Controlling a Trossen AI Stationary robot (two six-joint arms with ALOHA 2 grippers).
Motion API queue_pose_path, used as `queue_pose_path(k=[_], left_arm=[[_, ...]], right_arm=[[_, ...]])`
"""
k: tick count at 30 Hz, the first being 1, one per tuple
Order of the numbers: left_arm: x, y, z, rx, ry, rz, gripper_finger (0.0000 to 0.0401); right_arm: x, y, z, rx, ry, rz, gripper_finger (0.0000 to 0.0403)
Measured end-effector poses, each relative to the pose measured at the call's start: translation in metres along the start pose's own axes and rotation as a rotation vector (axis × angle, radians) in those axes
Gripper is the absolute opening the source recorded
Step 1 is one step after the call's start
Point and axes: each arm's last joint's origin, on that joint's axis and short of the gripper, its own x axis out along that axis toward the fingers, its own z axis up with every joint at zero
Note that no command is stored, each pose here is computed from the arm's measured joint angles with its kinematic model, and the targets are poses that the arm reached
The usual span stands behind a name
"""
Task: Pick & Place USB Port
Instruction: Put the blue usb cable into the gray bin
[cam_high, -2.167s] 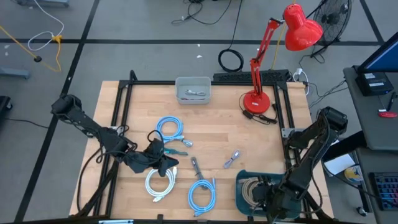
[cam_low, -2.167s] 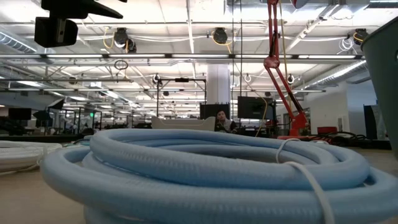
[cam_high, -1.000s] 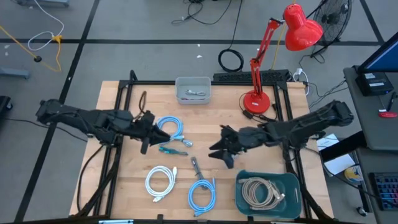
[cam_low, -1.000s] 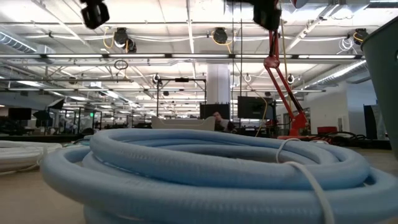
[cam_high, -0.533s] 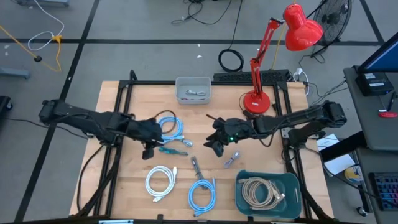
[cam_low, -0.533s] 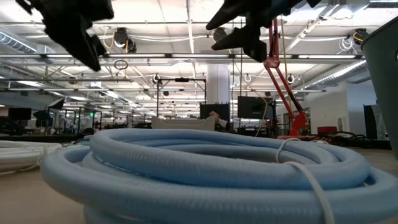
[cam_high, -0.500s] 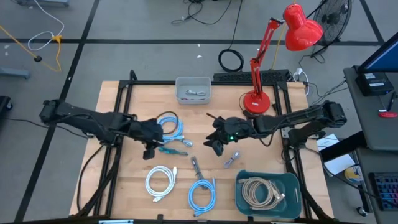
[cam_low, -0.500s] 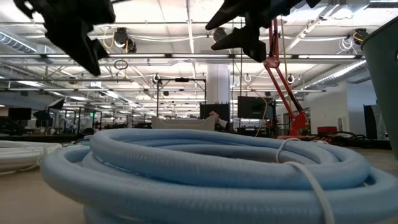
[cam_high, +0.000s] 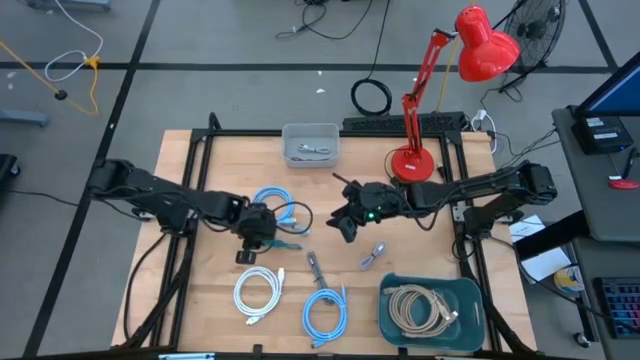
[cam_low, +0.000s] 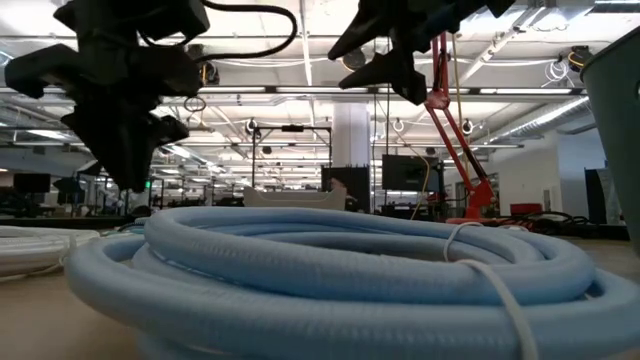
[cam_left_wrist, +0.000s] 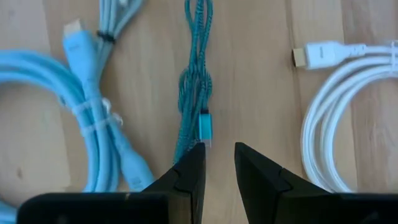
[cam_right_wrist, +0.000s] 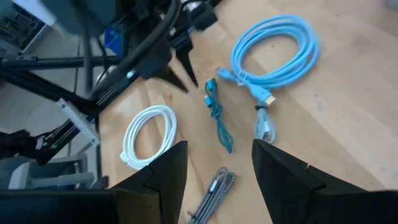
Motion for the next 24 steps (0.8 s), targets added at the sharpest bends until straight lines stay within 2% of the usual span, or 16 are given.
queue_pose_path(k=[3, 6, 12, 24], left_arm=[[-0.005, 0.0, 0.008, 0.03, -0.045, 0.003, 0.0101], [-0.007, 0.001, 0.016, 0.037, -0.114, 0.043, 0.0136], [-0.004, 0.007, 0.018, 0.006, -0.107, 0.065, 0.0196], [0.03, 0.008, 0.02, 0.019, 0.0, 0.008, 0.0207]], right_arm=[[0.0, 0.0, 0.0, 0.007, -0.003, -0.003, 0.0171], [0.0, 0.0, 0.0, 0.011, -0.003, -0.003, 0.0171], [0.0, 0.0, 0.0, 0.015, -0.014, -0.014, 0.0171], [0.0, 0.001, -0.001, 0.016, -0.018, -0.018, 0.0171]])
